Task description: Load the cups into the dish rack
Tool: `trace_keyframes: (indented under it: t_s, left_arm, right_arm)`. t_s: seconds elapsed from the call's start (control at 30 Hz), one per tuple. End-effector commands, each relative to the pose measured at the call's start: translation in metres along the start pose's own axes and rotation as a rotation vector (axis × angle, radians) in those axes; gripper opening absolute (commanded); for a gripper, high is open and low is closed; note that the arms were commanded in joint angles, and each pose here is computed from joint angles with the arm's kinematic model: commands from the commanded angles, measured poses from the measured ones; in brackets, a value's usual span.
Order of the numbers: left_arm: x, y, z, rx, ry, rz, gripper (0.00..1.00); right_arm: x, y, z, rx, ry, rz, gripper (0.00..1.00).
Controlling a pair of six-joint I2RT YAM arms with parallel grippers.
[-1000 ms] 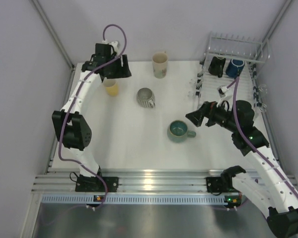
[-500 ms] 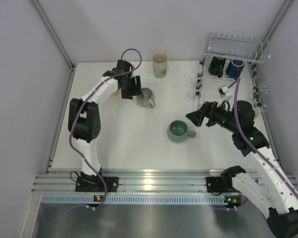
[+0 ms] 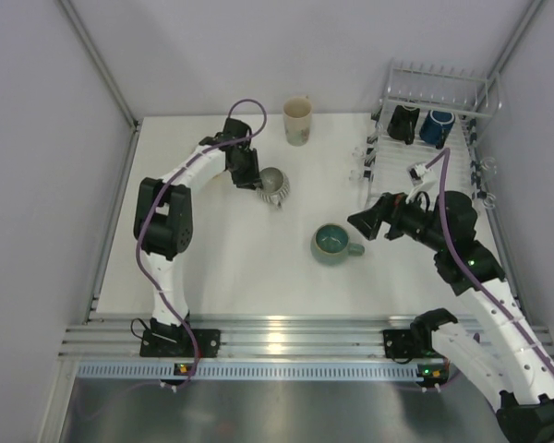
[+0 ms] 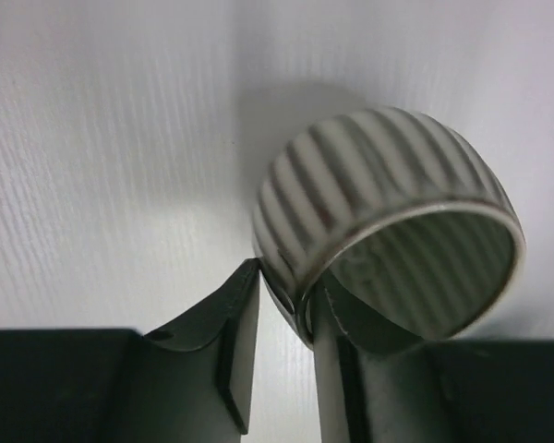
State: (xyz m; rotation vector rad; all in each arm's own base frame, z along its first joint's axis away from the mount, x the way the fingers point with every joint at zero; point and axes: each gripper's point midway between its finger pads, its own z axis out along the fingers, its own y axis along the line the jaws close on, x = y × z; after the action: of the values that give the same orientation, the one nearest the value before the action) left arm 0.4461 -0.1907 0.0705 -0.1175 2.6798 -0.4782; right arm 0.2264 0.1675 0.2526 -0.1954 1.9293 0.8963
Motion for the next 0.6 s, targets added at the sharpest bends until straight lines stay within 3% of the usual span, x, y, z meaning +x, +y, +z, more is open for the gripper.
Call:
trace_keyframes:
  t_s: [0.0,0.23,0.4,0.57]
  left_arm:
    - [-0.003,-0.002,0.000,0.011,-0.020,0.006,0.29]
    - [-0.004,-0.001,-0.008,0.059,-0.008,0.000,0.00]
    - [-0.012,-0.028,-0.036,0.247,-0.058,-0.005,0.00]
    - [-0.027,-0.062,-0.091,0.455,-0.155,-0.028,0.00]
  right_arm:
    - [-0.009,0.013,-0.002,-0.035,-0.016,0.002,0.99]
    - [-0.012,0.015,-0.002,-0.043,-0.024,0.012,0.99]
    - [-0.008,0.017,0.004,-0.075,-0.009,0.020,0.99]
    - [-0.016,0.029,0.015,-0.154,-0.025,0.070,1.00]
